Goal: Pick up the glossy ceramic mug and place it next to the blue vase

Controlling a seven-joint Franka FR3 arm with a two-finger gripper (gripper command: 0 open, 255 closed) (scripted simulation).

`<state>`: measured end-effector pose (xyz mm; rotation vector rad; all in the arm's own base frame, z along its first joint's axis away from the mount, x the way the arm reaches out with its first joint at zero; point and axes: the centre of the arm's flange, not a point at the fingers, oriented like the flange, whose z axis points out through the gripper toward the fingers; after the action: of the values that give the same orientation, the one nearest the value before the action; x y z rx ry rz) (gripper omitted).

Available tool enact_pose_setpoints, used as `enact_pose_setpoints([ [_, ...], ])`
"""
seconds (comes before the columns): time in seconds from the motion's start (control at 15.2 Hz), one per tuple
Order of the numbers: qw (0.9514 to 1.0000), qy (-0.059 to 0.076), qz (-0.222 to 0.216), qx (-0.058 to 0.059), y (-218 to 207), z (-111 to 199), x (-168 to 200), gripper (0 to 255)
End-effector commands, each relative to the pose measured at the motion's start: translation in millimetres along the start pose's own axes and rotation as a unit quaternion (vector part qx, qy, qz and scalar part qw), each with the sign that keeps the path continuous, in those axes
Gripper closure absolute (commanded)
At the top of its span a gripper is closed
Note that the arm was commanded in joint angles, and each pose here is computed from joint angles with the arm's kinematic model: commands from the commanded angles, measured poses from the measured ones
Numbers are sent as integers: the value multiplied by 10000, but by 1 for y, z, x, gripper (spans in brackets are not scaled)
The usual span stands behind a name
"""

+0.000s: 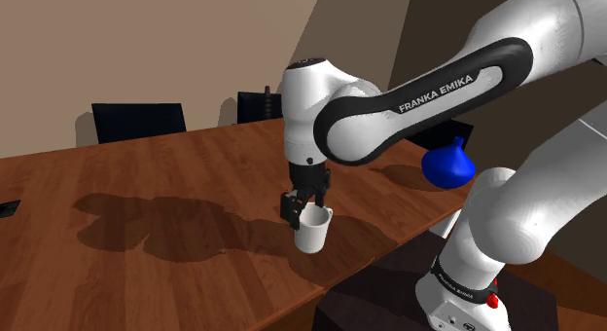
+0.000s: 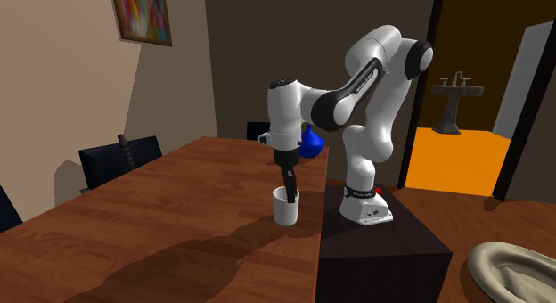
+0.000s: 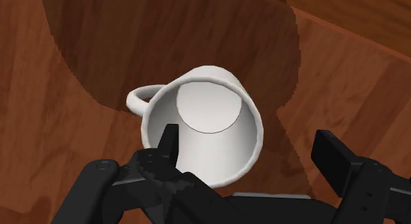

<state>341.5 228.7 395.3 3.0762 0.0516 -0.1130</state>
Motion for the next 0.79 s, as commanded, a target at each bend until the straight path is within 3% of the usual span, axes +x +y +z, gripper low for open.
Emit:
enact_pose_setpoints([
  [0.0, 10000, 18, 19, 18, -10, 9, 4, 0],
  [0.4, 10000, 18, 19, 18, -10, 40, 5, 0],
  [0.73, 10000, 18, 19, 18, -10, 43, 5, 0],
])
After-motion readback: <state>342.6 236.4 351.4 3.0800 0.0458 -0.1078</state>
